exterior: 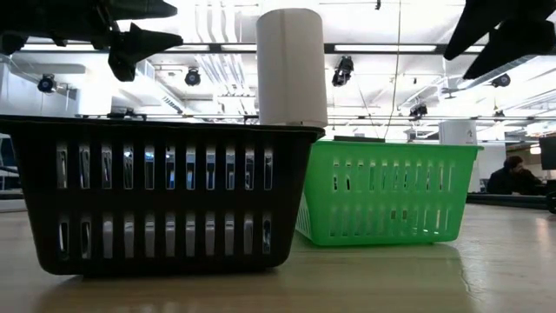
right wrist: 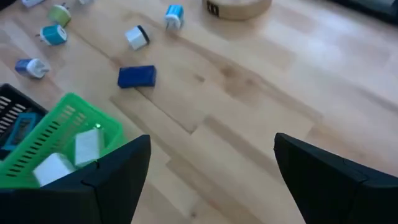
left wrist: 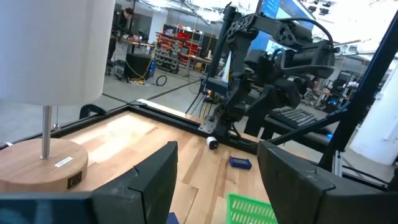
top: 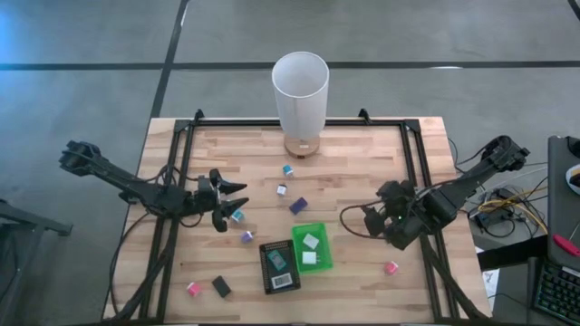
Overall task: Pick & Place Office items
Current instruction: Put the right dark blue digital clock into the black bin
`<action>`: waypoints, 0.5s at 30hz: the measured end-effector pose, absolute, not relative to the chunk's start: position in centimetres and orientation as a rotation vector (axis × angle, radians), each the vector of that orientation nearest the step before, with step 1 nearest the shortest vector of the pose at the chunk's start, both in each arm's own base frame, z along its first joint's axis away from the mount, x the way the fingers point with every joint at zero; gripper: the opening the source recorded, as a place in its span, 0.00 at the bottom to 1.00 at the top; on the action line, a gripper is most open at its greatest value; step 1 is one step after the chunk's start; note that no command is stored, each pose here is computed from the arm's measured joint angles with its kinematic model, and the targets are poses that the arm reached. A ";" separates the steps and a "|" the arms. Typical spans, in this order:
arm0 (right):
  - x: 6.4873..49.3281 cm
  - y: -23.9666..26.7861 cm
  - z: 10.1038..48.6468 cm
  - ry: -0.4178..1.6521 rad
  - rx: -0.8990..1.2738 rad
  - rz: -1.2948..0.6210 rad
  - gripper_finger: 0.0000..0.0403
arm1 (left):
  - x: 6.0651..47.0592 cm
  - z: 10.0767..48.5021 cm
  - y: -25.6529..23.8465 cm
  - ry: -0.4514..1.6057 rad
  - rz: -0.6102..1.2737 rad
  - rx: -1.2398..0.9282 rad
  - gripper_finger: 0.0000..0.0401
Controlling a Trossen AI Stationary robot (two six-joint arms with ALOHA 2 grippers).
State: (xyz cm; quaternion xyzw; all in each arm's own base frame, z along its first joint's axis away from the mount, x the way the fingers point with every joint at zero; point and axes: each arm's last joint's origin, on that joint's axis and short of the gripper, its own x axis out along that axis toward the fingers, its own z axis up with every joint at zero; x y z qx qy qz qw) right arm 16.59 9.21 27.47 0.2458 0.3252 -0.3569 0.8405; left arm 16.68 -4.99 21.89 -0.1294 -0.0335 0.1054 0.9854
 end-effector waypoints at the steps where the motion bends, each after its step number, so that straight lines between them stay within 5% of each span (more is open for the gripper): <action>1: 16.5 9.2 27.4 0.696 0.543 -0.759 0.82 | 16.7 21.9 -5.0 -0.068 0.212 -0.261 0.57; 15: 15.9 10.1 23.9 1.092 0.807 -0.936 0.82 | 16.7 21.9 -5.0 -0.078 0.208 -0.375 0.57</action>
